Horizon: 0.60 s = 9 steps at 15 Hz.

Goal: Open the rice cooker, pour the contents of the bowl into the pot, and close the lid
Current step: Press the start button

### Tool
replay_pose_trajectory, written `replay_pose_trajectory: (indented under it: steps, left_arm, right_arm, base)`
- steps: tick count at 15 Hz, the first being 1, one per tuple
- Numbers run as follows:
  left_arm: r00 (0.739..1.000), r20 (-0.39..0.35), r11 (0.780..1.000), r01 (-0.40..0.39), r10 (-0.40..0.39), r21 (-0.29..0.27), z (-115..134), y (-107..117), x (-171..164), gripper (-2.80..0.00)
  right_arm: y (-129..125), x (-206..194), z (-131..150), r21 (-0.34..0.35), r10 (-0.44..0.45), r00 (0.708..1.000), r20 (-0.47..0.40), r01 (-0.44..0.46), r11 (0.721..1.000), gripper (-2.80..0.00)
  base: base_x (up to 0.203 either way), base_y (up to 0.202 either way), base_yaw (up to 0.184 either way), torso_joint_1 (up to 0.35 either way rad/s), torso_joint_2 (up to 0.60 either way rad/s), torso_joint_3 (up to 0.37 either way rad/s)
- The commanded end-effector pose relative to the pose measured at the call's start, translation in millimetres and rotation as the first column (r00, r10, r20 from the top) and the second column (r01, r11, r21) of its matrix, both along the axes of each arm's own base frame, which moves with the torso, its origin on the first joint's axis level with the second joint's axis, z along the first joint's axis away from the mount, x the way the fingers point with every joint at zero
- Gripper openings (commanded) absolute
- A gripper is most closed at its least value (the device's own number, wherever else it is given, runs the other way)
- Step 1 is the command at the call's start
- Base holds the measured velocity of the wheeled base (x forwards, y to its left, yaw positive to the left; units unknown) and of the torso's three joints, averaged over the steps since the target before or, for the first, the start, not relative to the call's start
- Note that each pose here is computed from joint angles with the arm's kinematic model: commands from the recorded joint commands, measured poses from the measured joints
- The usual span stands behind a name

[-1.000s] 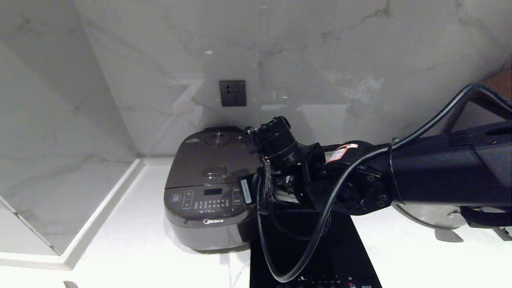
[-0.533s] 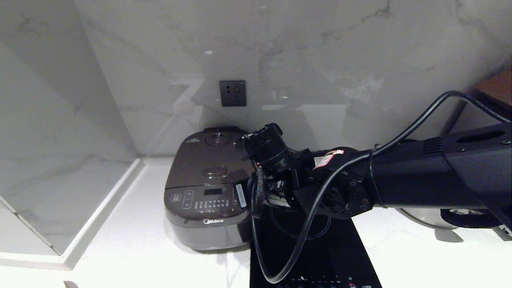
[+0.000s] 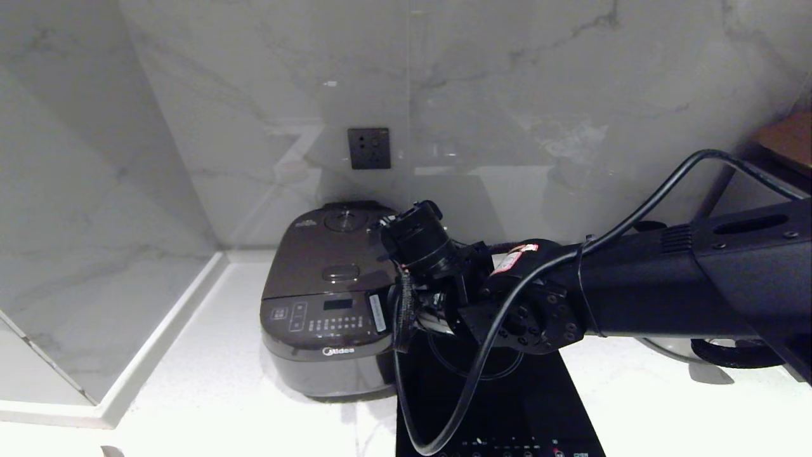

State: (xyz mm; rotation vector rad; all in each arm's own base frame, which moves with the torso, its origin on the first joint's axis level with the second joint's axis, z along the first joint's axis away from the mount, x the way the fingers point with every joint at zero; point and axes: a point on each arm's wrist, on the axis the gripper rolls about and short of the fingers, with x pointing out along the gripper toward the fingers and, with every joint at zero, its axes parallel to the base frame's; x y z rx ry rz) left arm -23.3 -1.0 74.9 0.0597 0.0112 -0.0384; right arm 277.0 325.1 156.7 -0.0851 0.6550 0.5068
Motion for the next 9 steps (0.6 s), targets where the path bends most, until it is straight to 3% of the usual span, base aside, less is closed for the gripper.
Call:
replay_pose_trajectory:
  steps: [1,9]
  left_arm:
    - [1.000,-0.001,1.000,0.000,0.000,0.000,0.0,0.0,0.1,-2.80]
    - [1.000,-0.001,1.000,0.000,0.000,0.000,0.0,0.0,0.1,-2.80]
  right_arm:
    - [-0.4,0.2,-2.6,-0.008,-0.003,1.000,-0.009,0.003,1.000,-2.80]
    - [-1.3,1.4,-10.1,-0.002,-0.003,0.999,-0.042,0.002,1.000,-2.80]
  base:
    - [0.000,0.000,0.000,0.000,0.00,0.000]
    - [0.000,0.000,0.000,0.000,0.00,0.000]
